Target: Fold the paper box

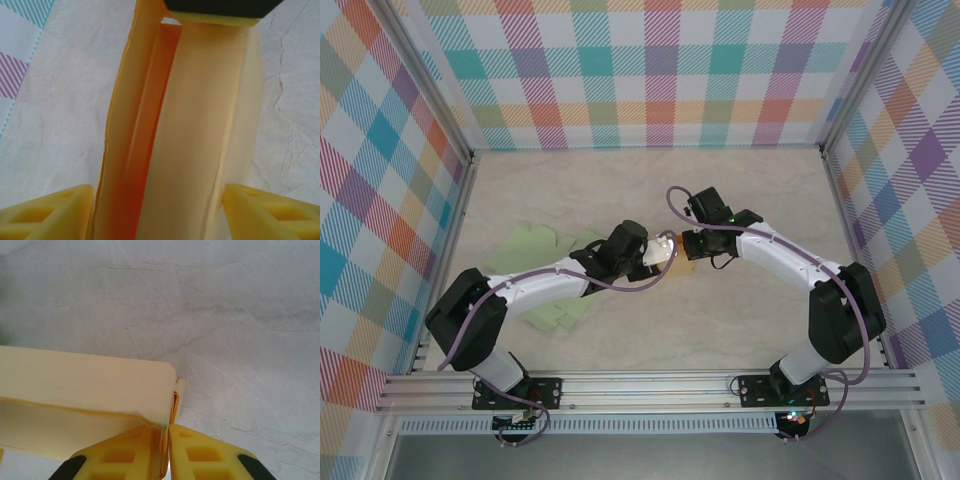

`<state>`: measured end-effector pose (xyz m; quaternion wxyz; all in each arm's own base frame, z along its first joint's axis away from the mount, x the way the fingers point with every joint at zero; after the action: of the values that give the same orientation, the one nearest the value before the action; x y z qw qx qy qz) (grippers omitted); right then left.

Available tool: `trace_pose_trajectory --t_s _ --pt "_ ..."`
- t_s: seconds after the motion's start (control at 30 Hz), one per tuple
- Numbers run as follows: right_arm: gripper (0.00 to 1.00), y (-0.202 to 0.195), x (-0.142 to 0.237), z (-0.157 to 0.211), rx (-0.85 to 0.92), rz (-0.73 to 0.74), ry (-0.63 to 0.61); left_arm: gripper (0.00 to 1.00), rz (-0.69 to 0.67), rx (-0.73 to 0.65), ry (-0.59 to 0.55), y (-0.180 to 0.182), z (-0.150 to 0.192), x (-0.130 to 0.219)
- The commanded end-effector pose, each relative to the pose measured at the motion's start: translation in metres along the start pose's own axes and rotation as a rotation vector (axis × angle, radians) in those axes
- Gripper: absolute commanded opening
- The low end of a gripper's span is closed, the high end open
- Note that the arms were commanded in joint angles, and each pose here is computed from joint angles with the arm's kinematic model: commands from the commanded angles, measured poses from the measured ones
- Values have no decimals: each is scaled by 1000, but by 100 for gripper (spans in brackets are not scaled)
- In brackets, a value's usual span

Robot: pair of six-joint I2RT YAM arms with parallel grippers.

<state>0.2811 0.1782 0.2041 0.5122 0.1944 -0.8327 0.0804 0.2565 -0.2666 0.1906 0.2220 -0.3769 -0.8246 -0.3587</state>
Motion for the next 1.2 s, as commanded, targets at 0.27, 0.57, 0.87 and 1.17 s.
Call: trace_pose_trajectory --t_s 0.27,0.57,0.87,1.17 --pt "39 4 11 18 -13 -41 60 46 11 -45 87 -10 2 -14" --pt "50 -3 44 18 -92 -76 -53 39 29 -51 122 -14 5 -21" --pt "58 -29 37 -8 -283 -229 -141 40 27 -65 139 -16 8 -21" --pt "57 -31 10 -19 -319 -317 -98 45 20 -48 145 -11 2 -16"
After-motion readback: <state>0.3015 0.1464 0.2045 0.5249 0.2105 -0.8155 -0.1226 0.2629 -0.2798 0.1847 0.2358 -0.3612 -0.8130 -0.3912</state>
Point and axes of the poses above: each hand's point on the last joint's axis, 136 mm out from that joint toward the fingers, its own x axis back along the fingers, its own y axis along the line the jaws close on, z = x × y, the point moved 10 cm from there along x, back along the fingers, and after that the axes turned 8 degrees about x, right-handed, at the moved point
